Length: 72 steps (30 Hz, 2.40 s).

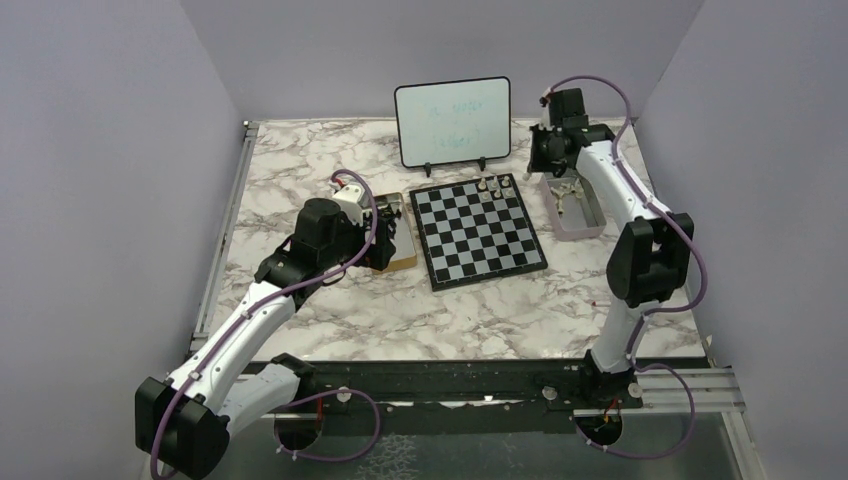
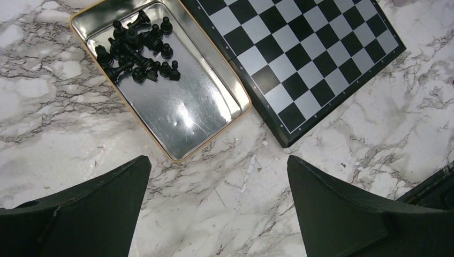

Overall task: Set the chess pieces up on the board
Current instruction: Pick up the chess piece from the storage box, then place the chess piece on the chessboard.

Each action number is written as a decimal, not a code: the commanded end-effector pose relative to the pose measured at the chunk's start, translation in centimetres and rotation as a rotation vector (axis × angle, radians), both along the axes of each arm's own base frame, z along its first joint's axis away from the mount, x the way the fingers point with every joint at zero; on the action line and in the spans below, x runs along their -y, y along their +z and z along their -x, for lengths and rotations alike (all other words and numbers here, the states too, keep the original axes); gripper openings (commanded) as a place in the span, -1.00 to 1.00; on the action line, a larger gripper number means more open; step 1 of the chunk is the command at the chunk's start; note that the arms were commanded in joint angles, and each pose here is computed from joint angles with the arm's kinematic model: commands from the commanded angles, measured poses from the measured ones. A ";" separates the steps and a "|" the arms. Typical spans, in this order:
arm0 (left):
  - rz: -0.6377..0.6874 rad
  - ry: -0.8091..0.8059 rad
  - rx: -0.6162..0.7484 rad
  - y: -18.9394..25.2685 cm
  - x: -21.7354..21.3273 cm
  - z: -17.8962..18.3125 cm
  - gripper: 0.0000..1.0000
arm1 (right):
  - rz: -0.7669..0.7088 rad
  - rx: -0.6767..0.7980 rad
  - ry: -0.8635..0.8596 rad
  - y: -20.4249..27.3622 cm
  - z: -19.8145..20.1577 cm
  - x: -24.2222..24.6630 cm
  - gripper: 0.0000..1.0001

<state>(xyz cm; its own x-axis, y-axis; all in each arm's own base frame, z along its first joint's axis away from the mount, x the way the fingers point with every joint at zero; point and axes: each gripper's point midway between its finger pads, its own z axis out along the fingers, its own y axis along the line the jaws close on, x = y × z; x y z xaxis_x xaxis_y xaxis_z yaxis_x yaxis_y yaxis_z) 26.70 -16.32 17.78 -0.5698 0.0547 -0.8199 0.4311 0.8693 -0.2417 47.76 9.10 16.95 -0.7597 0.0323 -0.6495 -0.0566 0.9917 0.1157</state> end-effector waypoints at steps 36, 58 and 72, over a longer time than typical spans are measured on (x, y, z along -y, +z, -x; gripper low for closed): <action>-0.025 0.071 0.075 1.7 -1.6 -0.2 0.98 | 0.129 -0.027 0.256 -6.6 0.6 -22.9 -0.84; -0.022 0.069 0.076 1.8 -1.5 -0.2 0.98 | 0.207 -0.021 0.254 -9.3 -0.9 -22.9 -0.79; -0.022 0.068 0.079 1.8 -1.6 -0.2 0.98 | 0.225 -0.027 0.260 -10.6 -1.2 -22.9 -0.77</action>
<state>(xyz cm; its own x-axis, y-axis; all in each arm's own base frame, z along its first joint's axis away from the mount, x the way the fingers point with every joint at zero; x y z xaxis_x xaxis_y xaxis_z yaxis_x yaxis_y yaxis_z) 26.83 -15.04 18.90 -0.5316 0.0354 -0.8462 0.3895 0.8974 -0.2071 48.65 31.93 7.36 -0.7416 -0.2929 -0.6036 -0.3135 0.9467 -0.0742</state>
